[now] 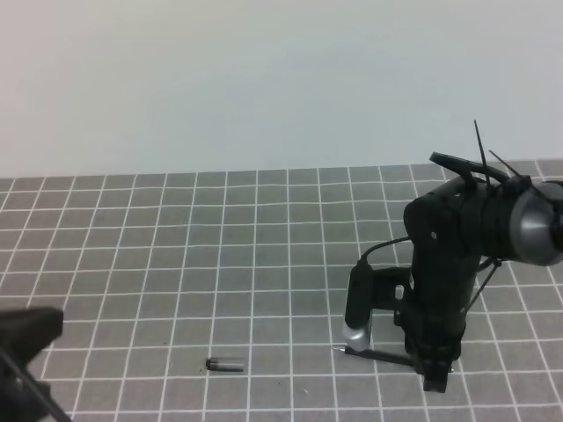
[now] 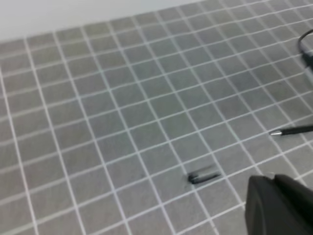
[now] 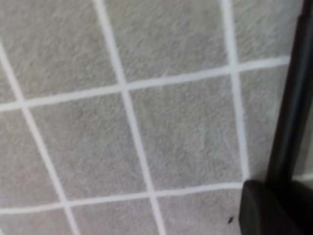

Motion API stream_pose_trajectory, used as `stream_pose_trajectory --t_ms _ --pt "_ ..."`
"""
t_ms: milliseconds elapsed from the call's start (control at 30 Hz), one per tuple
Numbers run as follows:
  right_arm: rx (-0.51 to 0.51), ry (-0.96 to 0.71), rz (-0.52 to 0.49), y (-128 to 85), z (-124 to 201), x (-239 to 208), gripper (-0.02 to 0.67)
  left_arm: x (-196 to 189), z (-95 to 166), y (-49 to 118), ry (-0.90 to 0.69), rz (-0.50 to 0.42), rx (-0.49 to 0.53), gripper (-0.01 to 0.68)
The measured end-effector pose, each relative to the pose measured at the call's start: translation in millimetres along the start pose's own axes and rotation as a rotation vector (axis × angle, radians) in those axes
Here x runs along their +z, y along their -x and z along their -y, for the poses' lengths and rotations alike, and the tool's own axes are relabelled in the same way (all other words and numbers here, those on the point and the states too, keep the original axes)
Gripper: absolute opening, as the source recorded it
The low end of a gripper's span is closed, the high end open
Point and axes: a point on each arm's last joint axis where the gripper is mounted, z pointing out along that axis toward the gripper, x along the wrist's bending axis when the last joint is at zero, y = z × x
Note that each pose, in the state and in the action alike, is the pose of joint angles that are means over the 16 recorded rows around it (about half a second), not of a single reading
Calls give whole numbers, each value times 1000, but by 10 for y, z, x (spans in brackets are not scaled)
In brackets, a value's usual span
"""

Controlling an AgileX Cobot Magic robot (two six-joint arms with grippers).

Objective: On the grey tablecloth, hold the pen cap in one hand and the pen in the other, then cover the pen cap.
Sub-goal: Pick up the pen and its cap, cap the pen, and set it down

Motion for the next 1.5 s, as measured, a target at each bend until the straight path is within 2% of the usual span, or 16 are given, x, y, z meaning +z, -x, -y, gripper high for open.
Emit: stream_pose_trajectory --t_ms 200,433,667,900,1000,1167,1367,1500 --pt "43 26 -19 73 -97 -201 66 -24 -443 47 -77 66 93 -3" --pt "135 47 -44 151 -199 -473 70 302 -779 -59 -256 190 214 -3" --pt "202 10 -37 192 -193 -600 70 874 -780 -160 -430 362 347 -3" --pt "237 -48 1 271 -86 -607 70 1412 -596 -115 -542 458 472 21" --pt "277 -62 16 330 -12 -608 70 1587 -515 -75 -574 471 537 65" --pt "368 -64 28 439 128 -611 70 1809 -408 -42 -599 471 701 184" --pt "465 -49 19 525 259 -632 70 2005 -300 -65 -625 476 908 337" --pt "500 -36 11 544 294 -648 70 2134 -223 -94 -649 473 1016 405"
